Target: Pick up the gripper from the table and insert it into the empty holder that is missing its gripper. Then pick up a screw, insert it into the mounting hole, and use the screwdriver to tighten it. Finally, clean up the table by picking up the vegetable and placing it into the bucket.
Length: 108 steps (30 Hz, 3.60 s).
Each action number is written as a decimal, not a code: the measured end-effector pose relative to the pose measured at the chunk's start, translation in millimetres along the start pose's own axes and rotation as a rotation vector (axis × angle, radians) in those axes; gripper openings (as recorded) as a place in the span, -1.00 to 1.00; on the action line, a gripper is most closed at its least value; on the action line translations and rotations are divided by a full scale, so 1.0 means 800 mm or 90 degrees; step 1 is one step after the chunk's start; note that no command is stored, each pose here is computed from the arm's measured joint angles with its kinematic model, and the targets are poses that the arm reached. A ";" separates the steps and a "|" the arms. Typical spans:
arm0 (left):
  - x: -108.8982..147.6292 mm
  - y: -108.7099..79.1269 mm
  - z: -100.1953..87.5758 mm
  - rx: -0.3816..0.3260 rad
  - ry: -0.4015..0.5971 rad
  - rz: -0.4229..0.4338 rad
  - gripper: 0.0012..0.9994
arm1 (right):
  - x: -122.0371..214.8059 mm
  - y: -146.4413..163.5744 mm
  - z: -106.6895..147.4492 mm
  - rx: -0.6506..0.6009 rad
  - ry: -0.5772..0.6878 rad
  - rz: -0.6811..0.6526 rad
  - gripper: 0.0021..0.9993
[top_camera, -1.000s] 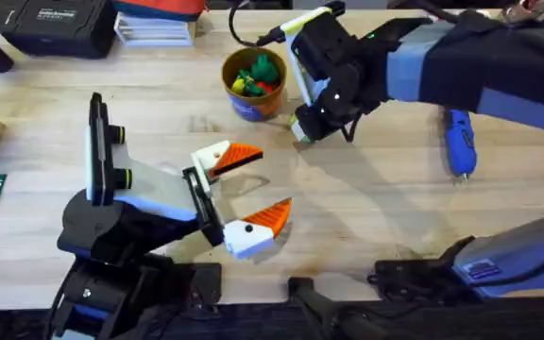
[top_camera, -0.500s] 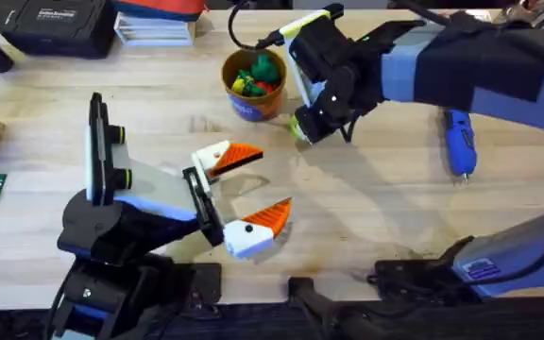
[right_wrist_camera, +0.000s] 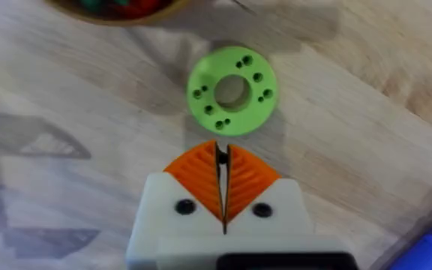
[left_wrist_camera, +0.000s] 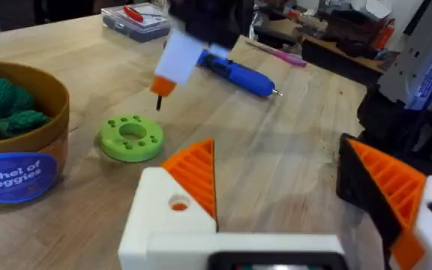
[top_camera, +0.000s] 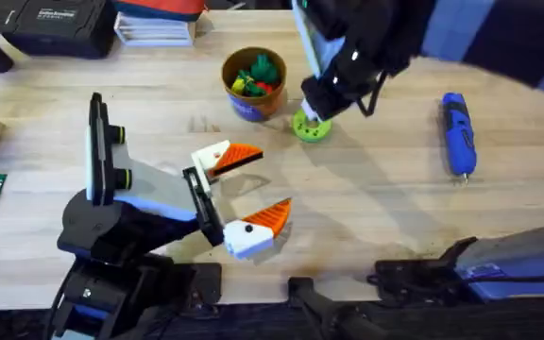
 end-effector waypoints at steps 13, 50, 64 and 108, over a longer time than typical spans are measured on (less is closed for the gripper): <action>0.000 0.000 0.000 -0.024 0.000 0.001 0.97 | 0.123 0.070 -0.039 0.054 -0.054 -0.287 -0.99; 0.000 0.000 0.000 -0.038 0.000 0.001 0.97 | 0.122 0.190 0.021 0.207 -0.009 -0.320 -0.99; 0.000 0.000 0.000 -0.038 0.000 0.001 0.97 | 0.120 0.189 0.023 0.206 -0.002 -0.314 -0.99; 0.000 -0.002 0.000 -0.031 0.001 0.009 0.97 | 0.099 0.212 0.034 0.236 0.027 -0.300 -0.97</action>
Point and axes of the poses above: each hand's point on the last joint's axis, 136 mm out from that joint toward the fingers, its own x axis back along the fingers, its own y axis along the line the jaws close on, z = x × y, the point moved 6 cm from there along x, back along the fingers, and after that the axes turned 13 degrees about -x, right-handed, at the moved point
